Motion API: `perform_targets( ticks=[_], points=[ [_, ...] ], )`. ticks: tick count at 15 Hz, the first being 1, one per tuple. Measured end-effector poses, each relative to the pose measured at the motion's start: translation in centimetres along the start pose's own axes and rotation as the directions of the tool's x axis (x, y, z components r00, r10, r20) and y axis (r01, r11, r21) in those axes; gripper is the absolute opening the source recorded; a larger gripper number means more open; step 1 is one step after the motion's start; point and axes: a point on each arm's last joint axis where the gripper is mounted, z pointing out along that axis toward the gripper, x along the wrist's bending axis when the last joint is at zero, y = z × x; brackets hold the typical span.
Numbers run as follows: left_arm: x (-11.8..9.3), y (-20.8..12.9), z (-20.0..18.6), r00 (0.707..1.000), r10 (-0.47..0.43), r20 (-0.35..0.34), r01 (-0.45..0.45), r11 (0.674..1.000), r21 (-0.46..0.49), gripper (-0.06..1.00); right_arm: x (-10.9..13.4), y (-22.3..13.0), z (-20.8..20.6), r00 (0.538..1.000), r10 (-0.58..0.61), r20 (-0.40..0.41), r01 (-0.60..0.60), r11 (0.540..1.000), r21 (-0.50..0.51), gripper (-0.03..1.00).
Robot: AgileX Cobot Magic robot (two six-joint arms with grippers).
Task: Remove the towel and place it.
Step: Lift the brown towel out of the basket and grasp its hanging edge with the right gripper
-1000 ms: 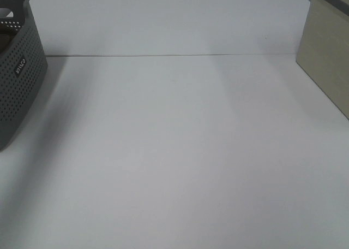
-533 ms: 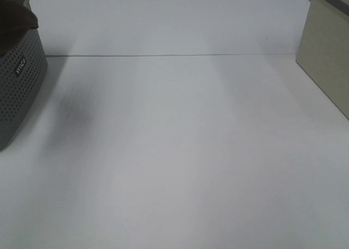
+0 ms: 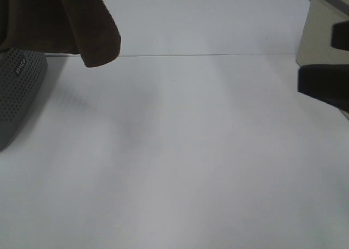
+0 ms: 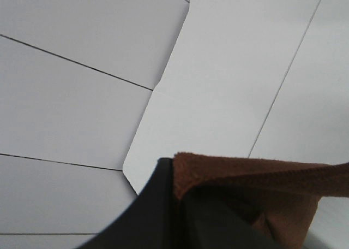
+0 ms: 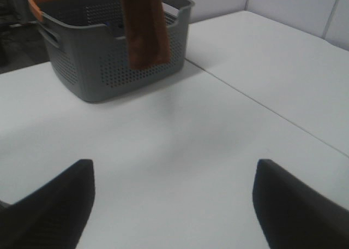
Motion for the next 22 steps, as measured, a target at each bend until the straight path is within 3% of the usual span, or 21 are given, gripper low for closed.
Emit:
perform_targets(
  ticks=[4, 5, 9, 14, 18, 22],
  points=[
    [-0.4, 0.5, -0.2, 0.999, -0.048, 0.019, 0.048, 0.999, -0.023, 0.0, -2.6, -1.0, 4.4, 0.988, -0.001, -0.156, -0.009, 0.998, -0.06, 0.77],
    [-0.6, 0.7, -0.2, 0.997, -0.073, 0.035, 0.074, 0.997, -0.033, 0.0, -2.4, -0.8, 7.4, 0.97, -0.008, -0.242, -0.004, 0.999, -0.05, 0.77],
    [-0.9, 1.1, -0.2, 0.992, -0.107, 0.072, 0.112, 0.99, -0.08, 0.0, -1.5, 0.9, 13.3, 0.946, -0.029, -0.322, 0.034, 0.999, 0.01, 0.77],
    [-1.1, 2.1, -0.3, 0.981, -0.156, 0.116, 0.175, 0.969, -0.173, 0.0, -0.4, 3.0, 17.4, 0.886, -0.055, -0.46, 0.048, 0.999, -0.027, 0.77],
    [-1.1, 2.3, -0.4, 0.977, -0.17, 0.125, 0.193, 0.96, -0.202, 0.0, -1.3, 2.8, 20.0, 0.874, -0.036, -0.484, 0.035, 0.999, -0.013, 0.77],
    [-1.2, 2.2, -0.4, 0.976, -0.169, 0.135, 0.192, 0.963, -0.188, 0.0, -1.8, 2.8, 20.7, 0.888, -0.022, -0.459, 0.021, 1.0, -0.008, 0.77]
  ],
)
